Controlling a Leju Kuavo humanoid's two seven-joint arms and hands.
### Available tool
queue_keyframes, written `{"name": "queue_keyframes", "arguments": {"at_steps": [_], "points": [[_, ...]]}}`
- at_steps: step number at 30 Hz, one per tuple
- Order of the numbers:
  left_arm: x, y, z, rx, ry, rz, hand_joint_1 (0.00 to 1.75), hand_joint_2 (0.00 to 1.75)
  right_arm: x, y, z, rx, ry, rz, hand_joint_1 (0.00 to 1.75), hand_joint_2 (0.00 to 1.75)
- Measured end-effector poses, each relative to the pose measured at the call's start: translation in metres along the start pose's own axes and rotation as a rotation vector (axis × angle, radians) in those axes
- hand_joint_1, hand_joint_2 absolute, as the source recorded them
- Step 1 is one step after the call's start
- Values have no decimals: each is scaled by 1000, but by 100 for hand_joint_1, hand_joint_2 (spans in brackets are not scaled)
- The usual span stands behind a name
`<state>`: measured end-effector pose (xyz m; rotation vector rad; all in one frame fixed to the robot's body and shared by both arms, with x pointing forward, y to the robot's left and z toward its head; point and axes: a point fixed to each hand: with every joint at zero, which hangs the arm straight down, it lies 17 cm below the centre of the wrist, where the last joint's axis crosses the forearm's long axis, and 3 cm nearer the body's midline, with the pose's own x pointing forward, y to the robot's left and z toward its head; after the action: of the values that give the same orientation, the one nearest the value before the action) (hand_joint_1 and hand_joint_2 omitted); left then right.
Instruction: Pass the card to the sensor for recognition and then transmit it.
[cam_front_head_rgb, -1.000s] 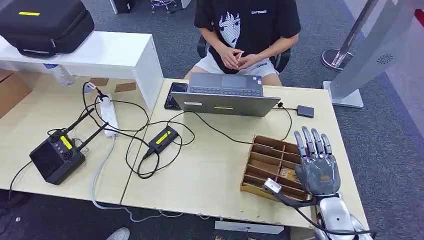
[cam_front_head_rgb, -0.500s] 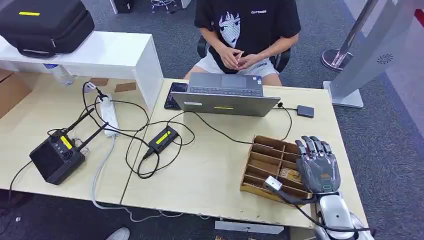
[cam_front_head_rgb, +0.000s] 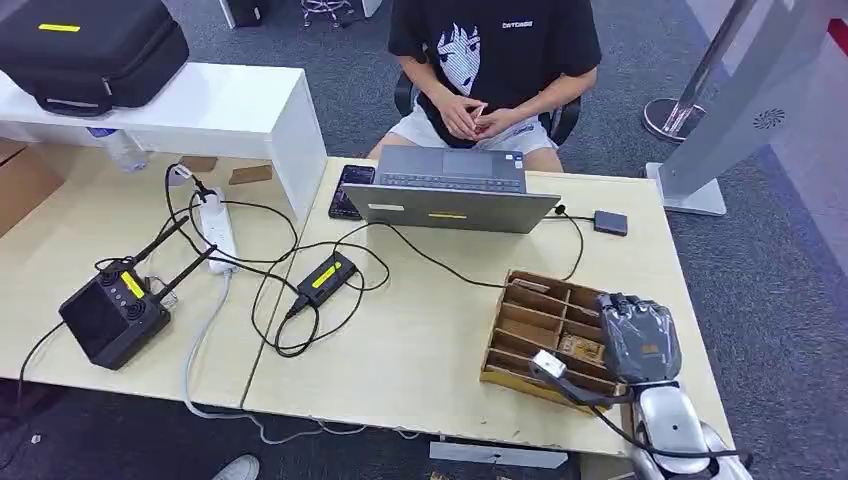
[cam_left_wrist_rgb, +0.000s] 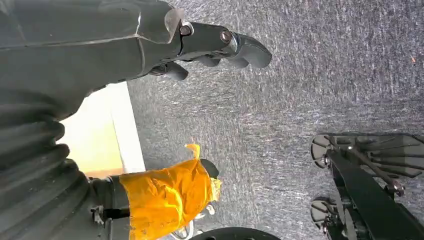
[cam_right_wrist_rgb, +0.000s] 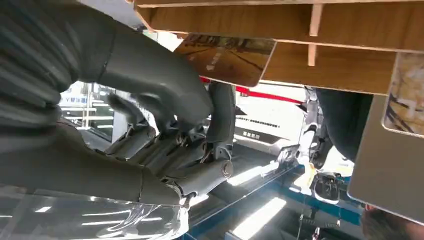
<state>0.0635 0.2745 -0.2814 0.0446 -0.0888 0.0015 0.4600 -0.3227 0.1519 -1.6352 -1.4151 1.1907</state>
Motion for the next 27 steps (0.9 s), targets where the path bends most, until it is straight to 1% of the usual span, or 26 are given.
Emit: {"name": "queue_keyframes", "arguments": {"at_steps": [1, 3, 4, 5, 6, 23, 27], "points": [[0, 0, 0, 0, 0, 0, 0, 175, 0, 1, 0, 3, 0, 1, 162, 175], [0, 0, 0, 0, 0, 0, 0, 175, 0, 1, 0, 4, 0, 0, 134, 175], [0, 0, 0, 0, 0, 0, 0, 175, 0, 1, 0, 4, 0, 0, 73, 175], [0, 0, 0, 0, 0, -1, 0, 175, 0, 1, 0, 4, 1, -1, 19, 175], [0, 0, 0, 0, 0, -2, 0, 175, 0, 1, 0, 3, 2, -5, 0, 175], [0, 0, 0, 1, -4, 1, 0, 175, -2, -18, 6, -84, 8, -38, 0, 175], [0, 0, 0, 1, -3, 2, 0, 175, -2, -19, 7, -88, 8, -41, 0, 175]]}}
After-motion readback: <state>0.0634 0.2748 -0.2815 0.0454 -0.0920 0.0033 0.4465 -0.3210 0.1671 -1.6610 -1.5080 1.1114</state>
